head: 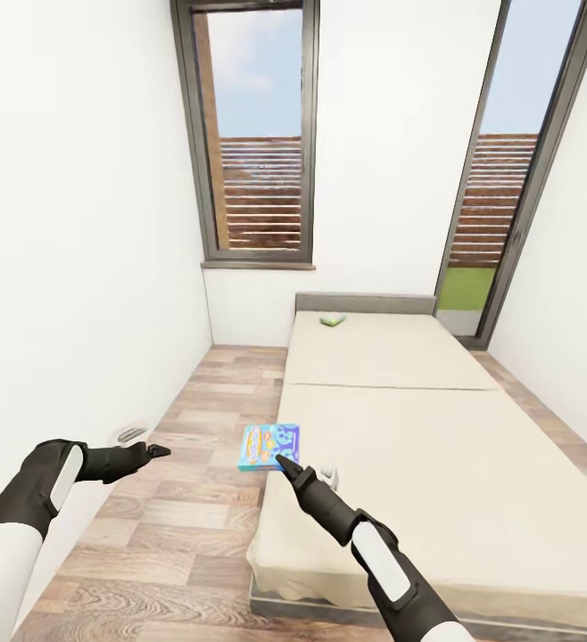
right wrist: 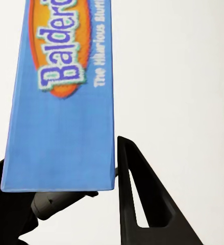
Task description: Put all the toys in the child's room - the three board games (two on the bed and one on the table), the two jigsaw puzzles on the table, and the tennis ball on the table - inside the toy box on the table in the child's room.
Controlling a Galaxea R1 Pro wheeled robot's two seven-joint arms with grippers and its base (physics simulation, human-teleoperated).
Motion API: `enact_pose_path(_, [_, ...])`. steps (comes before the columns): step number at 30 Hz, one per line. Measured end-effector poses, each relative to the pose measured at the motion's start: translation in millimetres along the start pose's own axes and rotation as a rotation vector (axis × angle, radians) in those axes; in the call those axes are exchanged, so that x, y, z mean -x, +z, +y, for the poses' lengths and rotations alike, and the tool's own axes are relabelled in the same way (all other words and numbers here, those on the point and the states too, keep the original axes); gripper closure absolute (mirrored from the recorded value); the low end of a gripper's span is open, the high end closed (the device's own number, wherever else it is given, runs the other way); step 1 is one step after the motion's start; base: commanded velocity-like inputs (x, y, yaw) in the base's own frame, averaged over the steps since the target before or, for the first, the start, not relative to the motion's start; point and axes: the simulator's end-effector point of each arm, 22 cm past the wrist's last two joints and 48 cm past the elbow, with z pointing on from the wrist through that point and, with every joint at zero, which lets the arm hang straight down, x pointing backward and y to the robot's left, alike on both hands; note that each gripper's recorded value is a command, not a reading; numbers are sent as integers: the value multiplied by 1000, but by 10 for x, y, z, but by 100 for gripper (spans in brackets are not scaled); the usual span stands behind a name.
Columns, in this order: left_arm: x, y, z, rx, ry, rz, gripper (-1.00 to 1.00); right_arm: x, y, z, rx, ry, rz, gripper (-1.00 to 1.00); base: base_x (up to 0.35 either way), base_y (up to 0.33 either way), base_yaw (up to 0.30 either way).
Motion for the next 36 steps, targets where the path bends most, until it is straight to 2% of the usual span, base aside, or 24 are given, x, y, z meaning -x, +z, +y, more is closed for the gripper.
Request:
enact_pose_path(17, [125, -191, -119, 4, 1, 1, -100, 72, -2, 255, -2, 0, -7, 100, 0, 0, 30])
enact_pose_path(26, [184, -289, -179, 7, 2, 1, -100, 121, -15, 370, -6, 4, -14, 100, 0, 0, 168])
enact_pose_path(36, [246, -398, -241, 8, 2, 2, -100, 170, -23, 489, -13, -3, -27, 100, 0, 0, 265])
